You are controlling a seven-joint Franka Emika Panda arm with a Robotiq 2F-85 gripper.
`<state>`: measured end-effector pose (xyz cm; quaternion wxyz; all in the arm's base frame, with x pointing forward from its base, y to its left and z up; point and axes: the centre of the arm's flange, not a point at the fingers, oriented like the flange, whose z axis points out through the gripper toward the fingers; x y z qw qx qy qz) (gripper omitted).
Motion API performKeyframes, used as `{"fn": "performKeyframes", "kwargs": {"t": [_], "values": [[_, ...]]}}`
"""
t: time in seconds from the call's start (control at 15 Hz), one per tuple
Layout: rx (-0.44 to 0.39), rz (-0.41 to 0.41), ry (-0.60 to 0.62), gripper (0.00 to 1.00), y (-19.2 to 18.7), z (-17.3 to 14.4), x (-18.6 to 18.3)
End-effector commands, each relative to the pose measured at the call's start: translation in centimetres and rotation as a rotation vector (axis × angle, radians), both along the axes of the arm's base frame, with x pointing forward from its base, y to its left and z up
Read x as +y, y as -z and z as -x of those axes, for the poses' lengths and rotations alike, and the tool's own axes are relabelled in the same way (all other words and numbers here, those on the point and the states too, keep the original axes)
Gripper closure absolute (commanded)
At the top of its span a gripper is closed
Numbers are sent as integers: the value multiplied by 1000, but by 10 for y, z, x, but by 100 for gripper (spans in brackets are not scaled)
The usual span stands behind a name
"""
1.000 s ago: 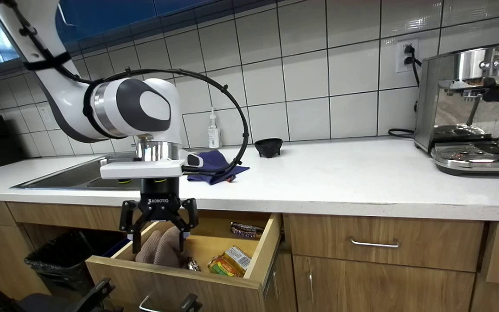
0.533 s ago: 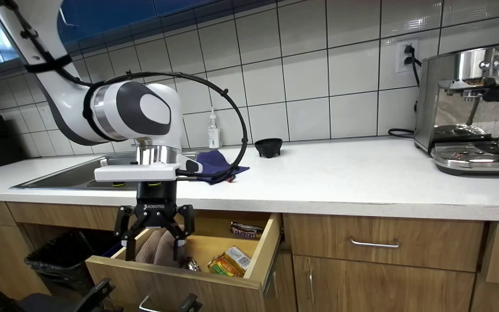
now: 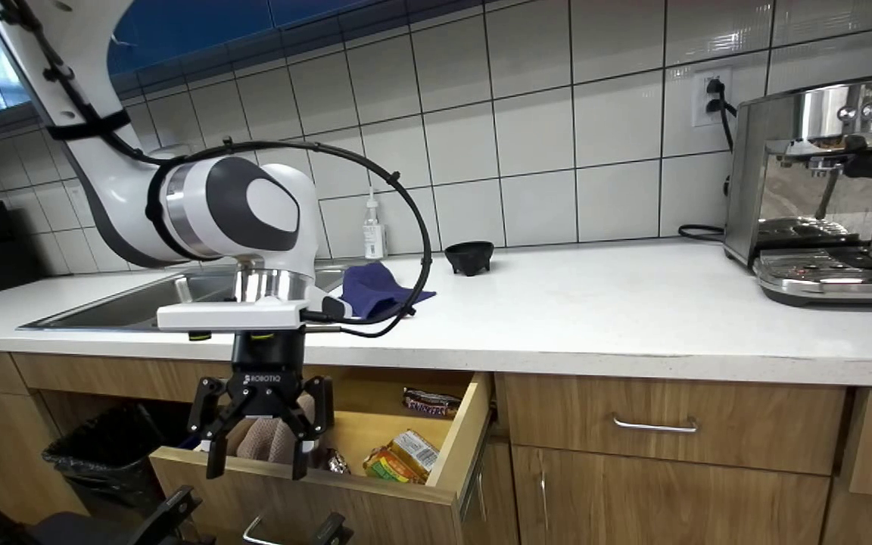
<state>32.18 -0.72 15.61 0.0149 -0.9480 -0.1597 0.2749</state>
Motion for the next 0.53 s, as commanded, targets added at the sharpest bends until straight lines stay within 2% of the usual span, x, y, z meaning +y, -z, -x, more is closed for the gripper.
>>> {"fn": "performKeyframes", "kwargs": {"t": [0.0, 0.47], "values": [[35, 33, 15, 0, 9, 3, -2], [35, 53, 53, 0, 26, 4, -4]]}}
